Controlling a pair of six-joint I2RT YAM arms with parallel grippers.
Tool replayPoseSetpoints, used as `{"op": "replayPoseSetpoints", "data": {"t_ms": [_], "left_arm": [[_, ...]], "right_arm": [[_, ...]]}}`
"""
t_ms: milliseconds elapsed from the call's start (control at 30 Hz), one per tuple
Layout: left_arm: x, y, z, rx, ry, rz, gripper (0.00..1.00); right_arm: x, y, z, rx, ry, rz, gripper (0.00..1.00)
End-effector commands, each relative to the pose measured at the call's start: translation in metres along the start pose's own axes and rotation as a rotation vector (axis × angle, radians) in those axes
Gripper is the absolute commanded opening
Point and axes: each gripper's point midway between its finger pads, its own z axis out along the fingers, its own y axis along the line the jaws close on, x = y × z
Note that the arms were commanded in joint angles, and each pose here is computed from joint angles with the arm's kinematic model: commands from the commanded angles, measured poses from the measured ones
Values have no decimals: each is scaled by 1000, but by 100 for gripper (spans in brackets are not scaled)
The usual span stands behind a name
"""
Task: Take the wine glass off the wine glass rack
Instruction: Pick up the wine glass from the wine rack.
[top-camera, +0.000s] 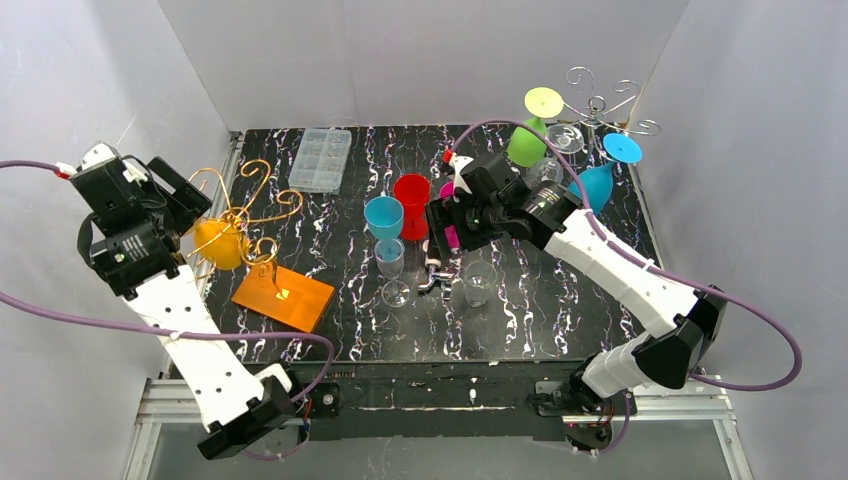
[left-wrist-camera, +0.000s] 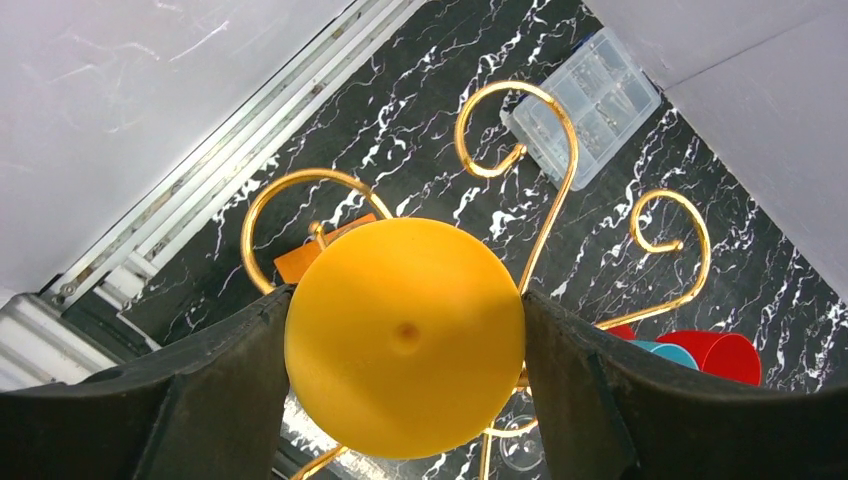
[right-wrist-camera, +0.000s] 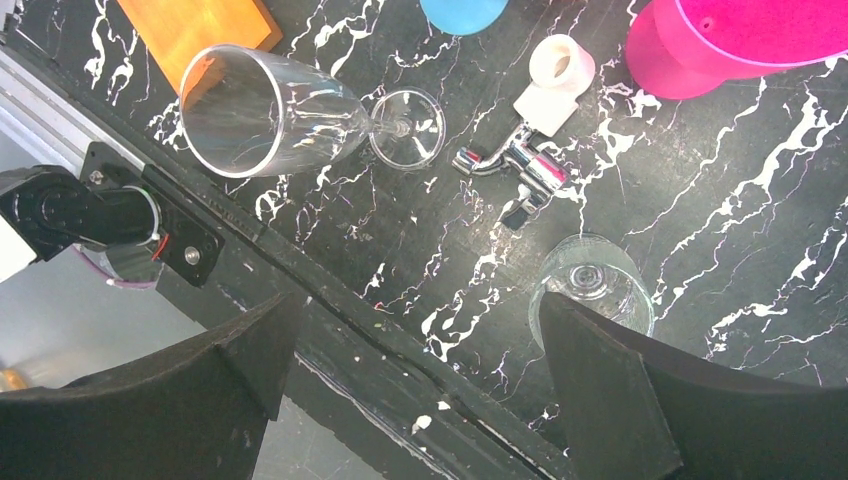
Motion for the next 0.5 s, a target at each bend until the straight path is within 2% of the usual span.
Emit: {"op": "replayPoseSetpoints", "data": {"t_ms": [0, 467], "left_arm": [[11, 13, -18, -56, -17, 17, 61], [33, 51, -42, -224, -45, 63, 62]], "right_arm": [[-5, 7, -13, -36, -51, -8, 98], [8, 4, -16, -39, -28, -12, 99]]}}
